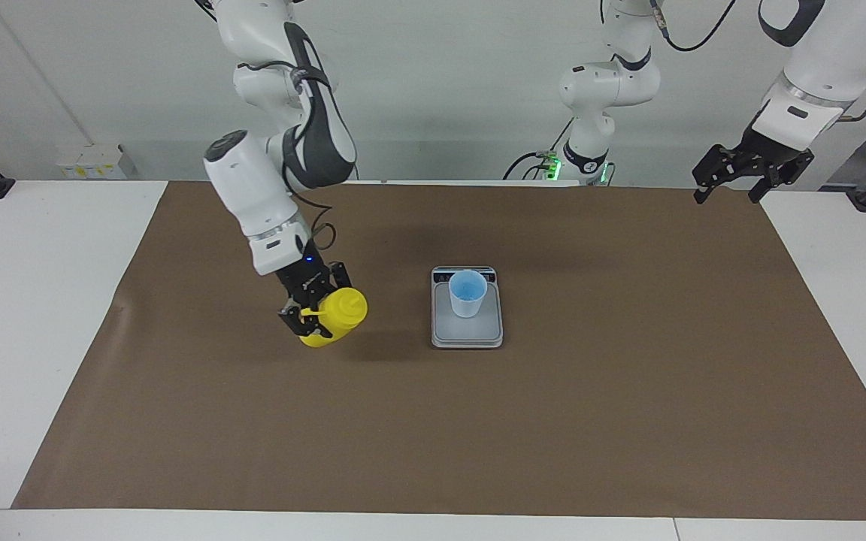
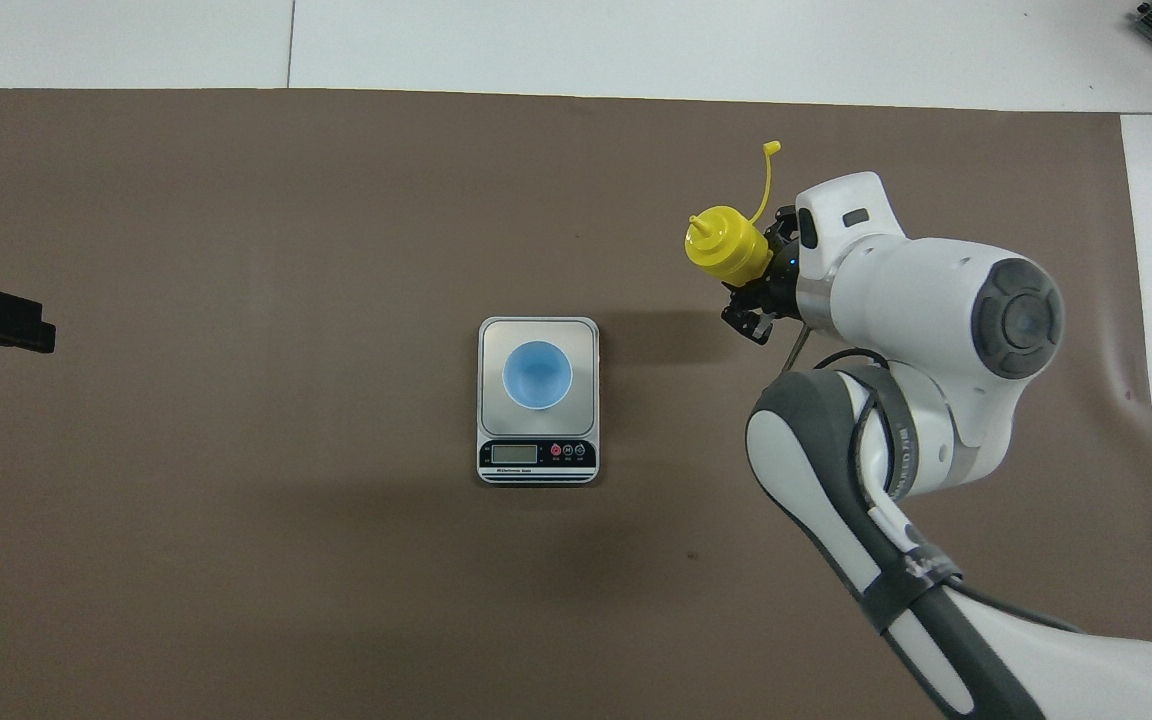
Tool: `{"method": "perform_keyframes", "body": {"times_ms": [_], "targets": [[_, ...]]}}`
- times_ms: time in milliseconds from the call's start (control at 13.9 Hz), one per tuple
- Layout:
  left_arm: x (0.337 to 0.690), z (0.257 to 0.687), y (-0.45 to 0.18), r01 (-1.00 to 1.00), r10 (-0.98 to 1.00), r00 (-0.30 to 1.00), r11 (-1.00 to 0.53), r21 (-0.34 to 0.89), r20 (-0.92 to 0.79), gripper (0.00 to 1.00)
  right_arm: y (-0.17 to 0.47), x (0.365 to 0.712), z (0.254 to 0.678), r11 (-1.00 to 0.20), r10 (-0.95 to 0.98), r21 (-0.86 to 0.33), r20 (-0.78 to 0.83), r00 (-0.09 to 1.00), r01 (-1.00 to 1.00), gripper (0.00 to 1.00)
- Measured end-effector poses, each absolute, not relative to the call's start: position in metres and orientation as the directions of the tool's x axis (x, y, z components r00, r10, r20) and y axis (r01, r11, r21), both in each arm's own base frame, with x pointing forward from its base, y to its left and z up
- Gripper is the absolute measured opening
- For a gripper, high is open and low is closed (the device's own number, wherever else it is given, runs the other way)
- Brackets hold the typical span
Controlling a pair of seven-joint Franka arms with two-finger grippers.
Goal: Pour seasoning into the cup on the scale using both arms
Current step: 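Lift the yellow bottle with the right gripper over the cup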
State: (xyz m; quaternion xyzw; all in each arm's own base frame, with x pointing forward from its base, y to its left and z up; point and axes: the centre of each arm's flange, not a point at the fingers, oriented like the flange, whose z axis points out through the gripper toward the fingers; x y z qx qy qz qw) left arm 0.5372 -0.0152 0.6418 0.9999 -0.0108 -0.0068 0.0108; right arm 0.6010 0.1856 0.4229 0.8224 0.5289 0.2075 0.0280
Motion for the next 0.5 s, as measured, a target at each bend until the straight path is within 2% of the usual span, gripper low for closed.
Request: {"method": "perform_keyframes", "body": {"times_ms": [72,503], "targets": [[0.537,0.642,-0.015,-0.021,-0.022,1.0,-1.0,0.022,-0.013,1.0,0.197,0.599,0.42,-0.408,0.903,0.288,0.268,0.336,0.867,0.45],[0.537,0.642,-0.015,-0.021,-0.022,1.0,-1.0,0.022,-0.013,1.0,0.231,0.593,0.415,-0.153,0.986,0.371,-0.001,0.165,0.916,0.44]]}}
